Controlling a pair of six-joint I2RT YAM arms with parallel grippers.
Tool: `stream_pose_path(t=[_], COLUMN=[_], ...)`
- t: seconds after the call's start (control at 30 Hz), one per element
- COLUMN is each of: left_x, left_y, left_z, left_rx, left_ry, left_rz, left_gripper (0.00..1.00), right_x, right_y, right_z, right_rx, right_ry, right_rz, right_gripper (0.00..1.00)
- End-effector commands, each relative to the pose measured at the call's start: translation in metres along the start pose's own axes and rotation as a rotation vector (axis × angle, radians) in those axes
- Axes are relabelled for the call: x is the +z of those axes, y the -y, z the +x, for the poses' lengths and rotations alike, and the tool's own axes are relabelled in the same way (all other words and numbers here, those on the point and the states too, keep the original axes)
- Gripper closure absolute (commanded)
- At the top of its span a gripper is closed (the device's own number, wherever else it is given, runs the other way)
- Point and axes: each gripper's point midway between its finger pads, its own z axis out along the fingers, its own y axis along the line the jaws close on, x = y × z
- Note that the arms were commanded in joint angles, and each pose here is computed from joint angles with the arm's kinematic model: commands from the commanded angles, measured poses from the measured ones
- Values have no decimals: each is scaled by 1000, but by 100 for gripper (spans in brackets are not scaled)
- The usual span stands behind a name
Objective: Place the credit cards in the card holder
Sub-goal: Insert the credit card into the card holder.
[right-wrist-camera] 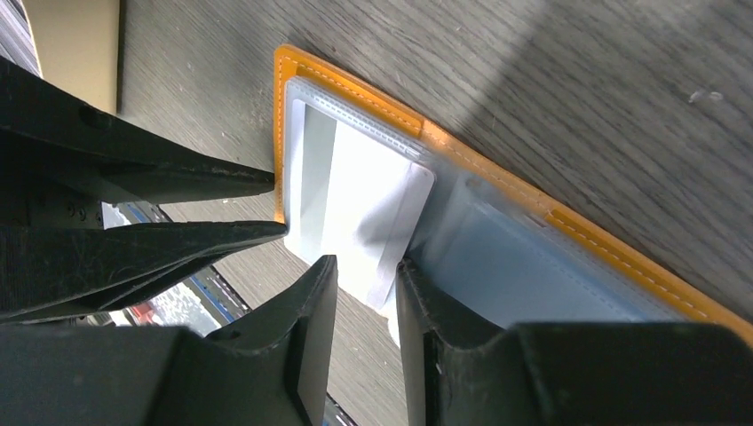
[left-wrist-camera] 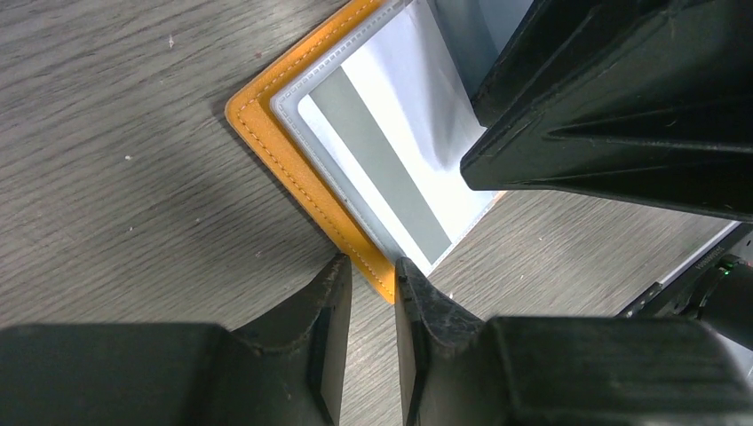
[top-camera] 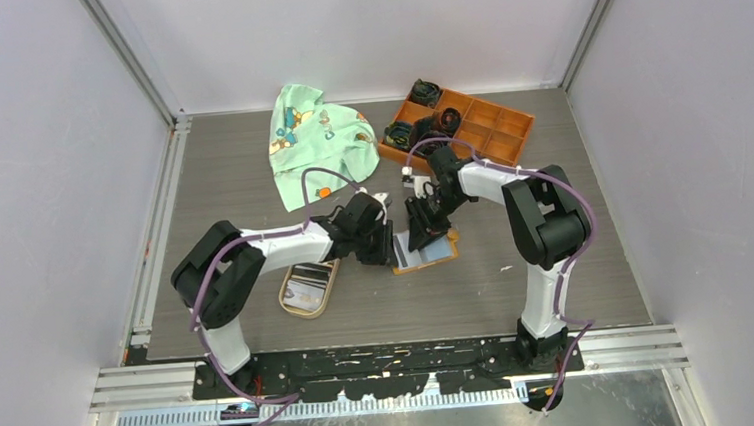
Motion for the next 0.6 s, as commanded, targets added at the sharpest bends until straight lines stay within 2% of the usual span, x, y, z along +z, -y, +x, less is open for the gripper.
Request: stream_pose_path(t=[0.0, 0.2, 0.57], left_x=[15, -5, -109], left_y=[-26, -19, 13], left_z=[19, 8, -28], left_rx=[4, 21, 179], left_ry=[-55, -1, 271], left_rz=[-85, -75, 24], left_gripper=[74, 71, 65], right_x=[-3, -23, -96], right_y=[-23, -21, -44], right_z=[-12, -22, -48], right_rx=[-13, -44, -444], right_ry=[28, 86, 321], right_rz=[-107, -111, 27], right_gripper=[64, 64, 61])
